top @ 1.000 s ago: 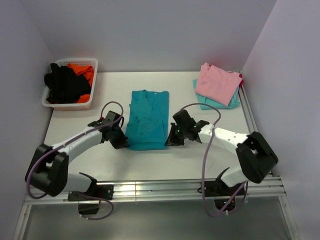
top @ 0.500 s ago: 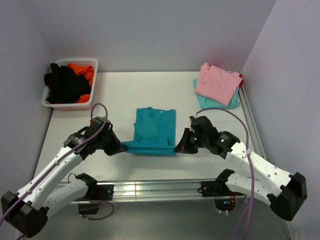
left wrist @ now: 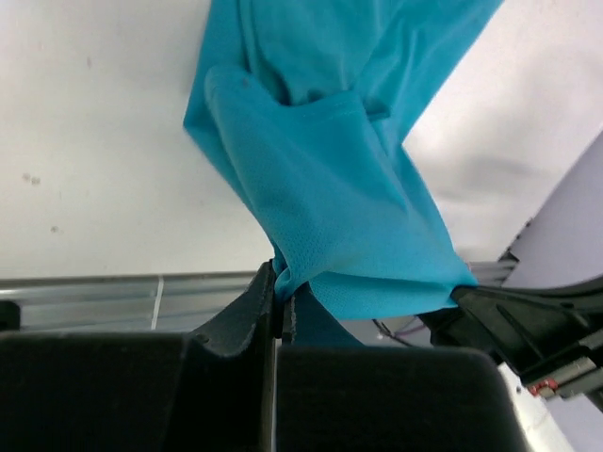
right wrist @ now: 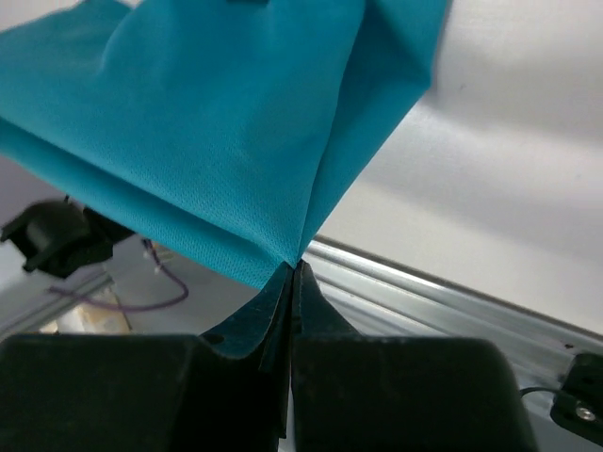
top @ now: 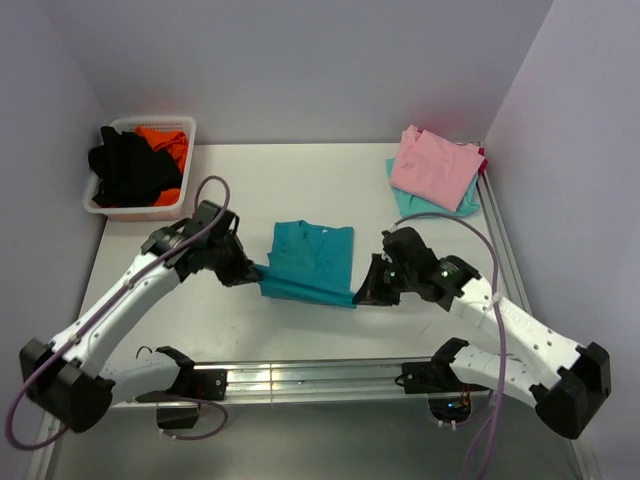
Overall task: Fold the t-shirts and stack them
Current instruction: Fold the tshirt
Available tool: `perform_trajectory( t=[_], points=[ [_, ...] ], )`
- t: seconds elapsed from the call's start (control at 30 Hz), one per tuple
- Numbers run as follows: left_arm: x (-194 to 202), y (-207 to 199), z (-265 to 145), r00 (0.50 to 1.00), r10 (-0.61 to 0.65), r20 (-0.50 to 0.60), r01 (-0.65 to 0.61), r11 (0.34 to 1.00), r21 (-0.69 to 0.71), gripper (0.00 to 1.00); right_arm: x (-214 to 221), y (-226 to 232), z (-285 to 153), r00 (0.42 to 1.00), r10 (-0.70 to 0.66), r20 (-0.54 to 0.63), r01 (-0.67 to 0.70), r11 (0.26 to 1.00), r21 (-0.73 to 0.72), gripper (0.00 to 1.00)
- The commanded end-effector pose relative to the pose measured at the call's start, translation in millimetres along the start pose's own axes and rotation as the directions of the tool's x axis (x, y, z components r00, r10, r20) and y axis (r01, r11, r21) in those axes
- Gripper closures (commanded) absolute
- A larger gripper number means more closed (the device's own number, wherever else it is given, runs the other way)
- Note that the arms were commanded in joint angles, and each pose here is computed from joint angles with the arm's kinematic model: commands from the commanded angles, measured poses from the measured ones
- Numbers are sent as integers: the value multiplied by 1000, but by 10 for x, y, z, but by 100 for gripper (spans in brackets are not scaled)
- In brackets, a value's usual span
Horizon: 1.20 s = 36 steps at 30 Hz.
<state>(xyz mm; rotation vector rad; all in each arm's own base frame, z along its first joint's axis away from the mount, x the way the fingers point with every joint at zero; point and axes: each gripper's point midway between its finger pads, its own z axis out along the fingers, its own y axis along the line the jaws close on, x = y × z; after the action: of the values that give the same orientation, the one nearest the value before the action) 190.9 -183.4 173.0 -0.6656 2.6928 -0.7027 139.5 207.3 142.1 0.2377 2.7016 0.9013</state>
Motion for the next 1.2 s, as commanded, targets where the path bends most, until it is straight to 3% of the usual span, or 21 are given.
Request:
perform_trajectory(
  t=[0.0,0.13,0.27,0.3,0.33,0.37,0.4,0.5,0.63,0.83,0.97,1.17],
  points=[
    [-446,-91,78,991,72,115,-61,994,-92,100,-302,-207,1,999,-46,23,41,985,166,100],
    [-787,-327,293,989,90,120,-78,992,-102,100,-852,-166,90,996,-79,44,68,973,221,100],
    [-1473,-694,556,976,117,181,-106,992,-70,94,-1533,-154,266,996,-65,63,45,957,286,100],
    [-1629,-564,871,985,103,141,-84,987,-133,88,-1819,-131,409,996,-68,62,46,950,309,89],
    [-1763,-552,991,985,102,139,-80,984,-158,64,-1988,-185,450,996,-57,62,33,945,327,78],
    [-1988,-722,982,978,125,164,-103,985,-139,34,-2126,-187,505,997,-55,57,33,940,340,58],
    [-2043,-555,1273,989,110,98,-89,976,-198,1,-2411,-100,612,996,-64,66,38,940,340,4],
    [-2242,-765,1271,988,112,110,-93,982,-167,1,-2691,-68,576,998,-28,60,3,925,380,0],
    [-2242,-1046,950,980,89,178,-90,996,-5,1,-2635,66,465,993,1,117,-37,950,311,0],
    [-1961,-858,701,980,77,181,-85,996,35,1,-2115,18,436,989,32,143,-60,979,196,0],
    [-1741,-714,628,985,60,164,-70,996,54,1,-1725,-123,700,995,67,80,-79,984,158,0],
    [-1494,-578,434,988,39,153,-48,997,60,1,-1490,-136,1137,999,42,21,-45,986,158,0]
  ],
)
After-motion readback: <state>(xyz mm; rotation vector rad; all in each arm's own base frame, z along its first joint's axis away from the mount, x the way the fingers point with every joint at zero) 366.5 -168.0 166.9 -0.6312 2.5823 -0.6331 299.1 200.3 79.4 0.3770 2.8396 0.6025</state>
